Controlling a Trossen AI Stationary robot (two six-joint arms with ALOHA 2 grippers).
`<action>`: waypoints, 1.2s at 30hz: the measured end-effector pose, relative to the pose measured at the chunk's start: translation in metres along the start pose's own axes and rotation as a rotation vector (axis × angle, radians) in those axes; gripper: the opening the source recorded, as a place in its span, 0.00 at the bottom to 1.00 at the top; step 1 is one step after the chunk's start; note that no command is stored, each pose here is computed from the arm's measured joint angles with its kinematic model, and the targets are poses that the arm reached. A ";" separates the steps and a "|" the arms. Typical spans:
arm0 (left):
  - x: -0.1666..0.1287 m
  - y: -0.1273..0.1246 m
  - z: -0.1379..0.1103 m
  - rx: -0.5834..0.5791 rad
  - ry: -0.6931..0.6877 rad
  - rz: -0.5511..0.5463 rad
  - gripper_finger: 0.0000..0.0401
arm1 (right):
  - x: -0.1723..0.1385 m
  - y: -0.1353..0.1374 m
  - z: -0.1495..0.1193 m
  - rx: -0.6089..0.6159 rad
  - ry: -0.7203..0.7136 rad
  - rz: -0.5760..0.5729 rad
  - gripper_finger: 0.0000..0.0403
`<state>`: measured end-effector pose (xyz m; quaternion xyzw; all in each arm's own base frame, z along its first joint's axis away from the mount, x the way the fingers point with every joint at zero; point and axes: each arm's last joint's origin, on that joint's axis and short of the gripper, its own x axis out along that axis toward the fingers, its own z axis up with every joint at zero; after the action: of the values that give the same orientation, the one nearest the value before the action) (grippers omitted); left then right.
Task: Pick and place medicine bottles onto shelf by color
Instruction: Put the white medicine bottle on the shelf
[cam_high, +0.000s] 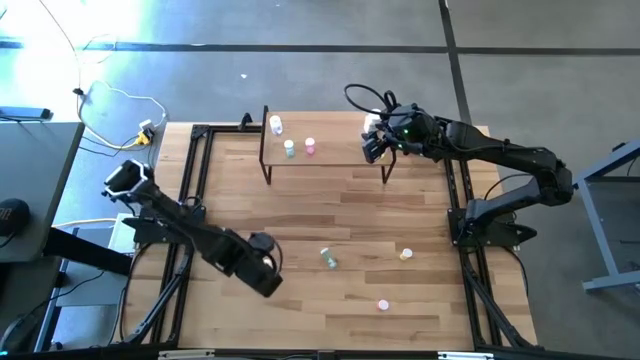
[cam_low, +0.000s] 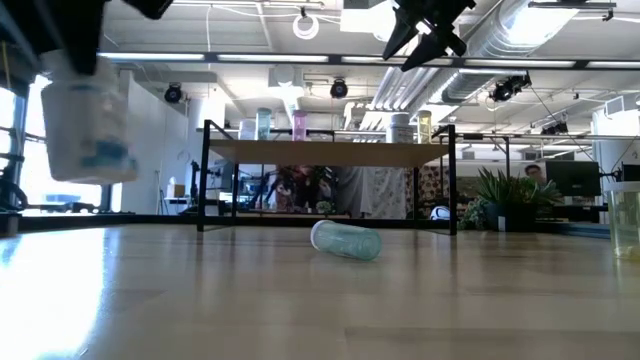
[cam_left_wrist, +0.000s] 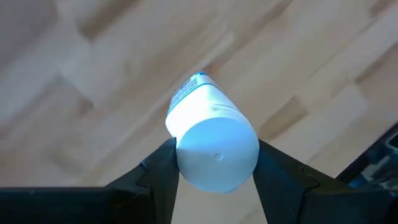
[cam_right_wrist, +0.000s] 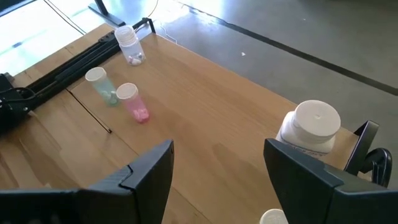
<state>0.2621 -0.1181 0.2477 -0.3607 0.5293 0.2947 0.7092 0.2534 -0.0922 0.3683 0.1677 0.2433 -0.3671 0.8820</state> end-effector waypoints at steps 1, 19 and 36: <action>-0.005 0.003 0.006 0.023 -0.017 -0.012 0.41 | 0.000 0.000 0.000 0.003 0.002 -0.001 0.60; -0.094 0.081 0.099 0.291 -0.383 -0.075 0.41 | 0.000 -0.001 -0.001 0.022 0.015 -0.007 0.60; -0.180 0.158 0.185 0.441 -0.739 0.225 0.41 | 0.000 -0.002 -0.001 0.019 -0.006 -0.061 0.60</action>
<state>0.1870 0.1174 0.4227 -0.0115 0.3263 0.3593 0.8742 0.2514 -0.0934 0.3672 0.1674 0.2421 -0.3967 0.8695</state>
